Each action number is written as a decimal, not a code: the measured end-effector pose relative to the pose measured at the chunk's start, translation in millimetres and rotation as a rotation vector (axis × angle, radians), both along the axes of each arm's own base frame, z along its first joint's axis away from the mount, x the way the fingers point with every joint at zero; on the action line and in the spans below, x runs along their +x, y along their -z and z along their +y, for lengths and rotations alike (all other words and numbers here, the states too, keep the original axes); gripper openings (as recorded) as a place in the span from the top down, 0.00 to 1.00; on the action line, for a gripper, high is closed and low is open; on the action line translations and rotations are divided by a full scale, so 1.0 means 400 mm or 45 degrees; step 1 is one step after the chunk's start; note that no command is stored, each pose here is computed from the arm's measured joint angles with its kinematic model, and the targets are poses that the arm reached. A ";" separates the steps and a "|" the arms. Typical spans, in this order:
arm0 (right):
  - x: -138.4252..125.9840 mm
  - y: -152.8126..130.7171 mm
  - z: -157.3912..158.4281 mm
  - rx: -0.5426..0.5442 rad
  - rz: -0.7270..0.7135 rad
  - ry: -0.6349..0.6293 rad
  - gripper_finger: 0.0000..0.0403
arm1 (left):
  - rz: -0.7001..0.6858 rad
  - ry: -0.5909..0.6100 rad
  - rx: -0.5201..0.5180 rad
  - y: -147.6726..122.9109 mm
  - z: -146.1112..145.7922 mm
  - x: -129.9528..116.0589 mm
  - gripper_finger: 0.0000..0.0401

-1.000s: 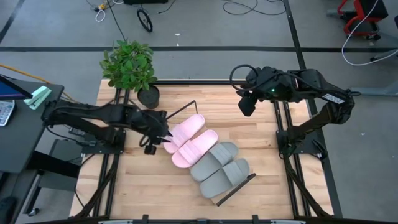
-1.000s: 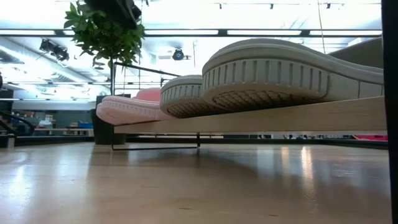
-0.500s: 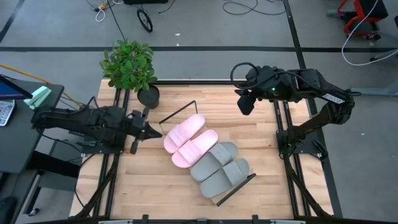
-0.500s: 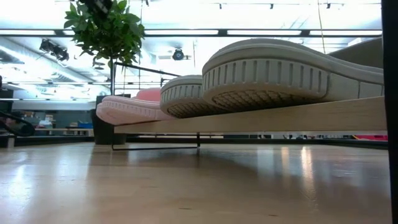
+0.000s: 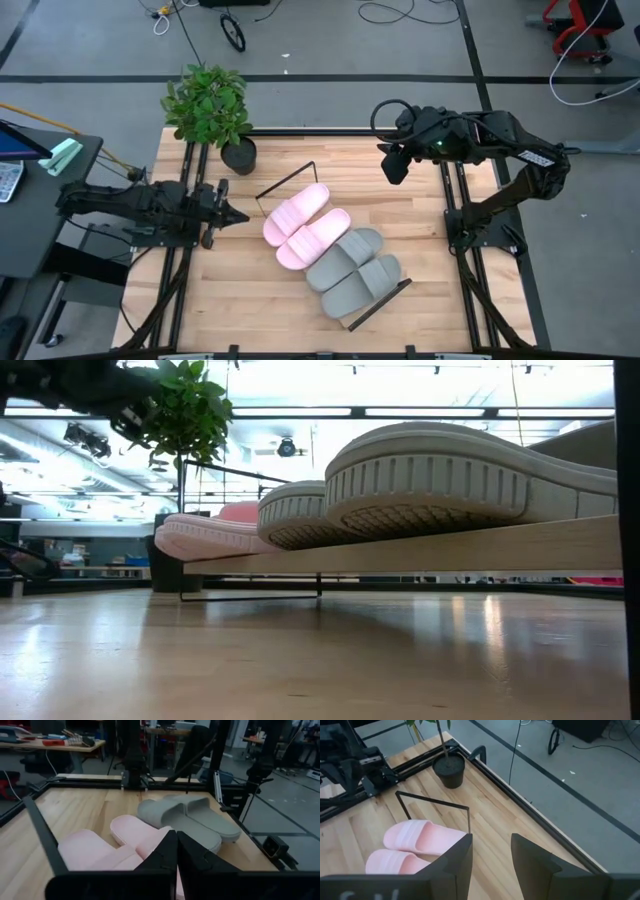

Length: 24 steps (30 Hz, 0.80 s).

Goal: Pick and place slides into the shelf
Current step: Return to Home Position

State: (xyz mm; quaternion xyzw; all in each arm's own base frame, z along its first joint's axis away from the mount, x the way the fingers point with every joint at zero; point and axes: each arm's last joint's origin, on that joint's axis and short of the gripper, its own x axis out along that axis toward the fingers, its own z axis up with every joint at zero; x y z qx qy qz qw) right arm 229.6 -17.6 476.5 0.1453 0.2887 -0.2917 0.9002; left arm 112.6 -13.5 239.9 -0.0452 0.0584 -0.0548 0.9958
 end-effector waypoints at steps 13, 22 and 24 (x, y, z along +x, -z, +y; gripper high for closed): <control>-0.005 0.005 0.000 0.013 0.030 0.013 0.65 | -0.159 -0.111 0.000 0.055 0.012 -0.049 0.99; -0.005 0.006 0.000 0.029 0.024 0.028 0.65 | -0.245 -0.114 -0.062 0.102 0.013 -0.052 0.99; -0.005 0.006 0.000 0.038 0.017 0.038 0.65 | -0.293 -0.113 -0.071 0.105 0.013 -0.050 0.98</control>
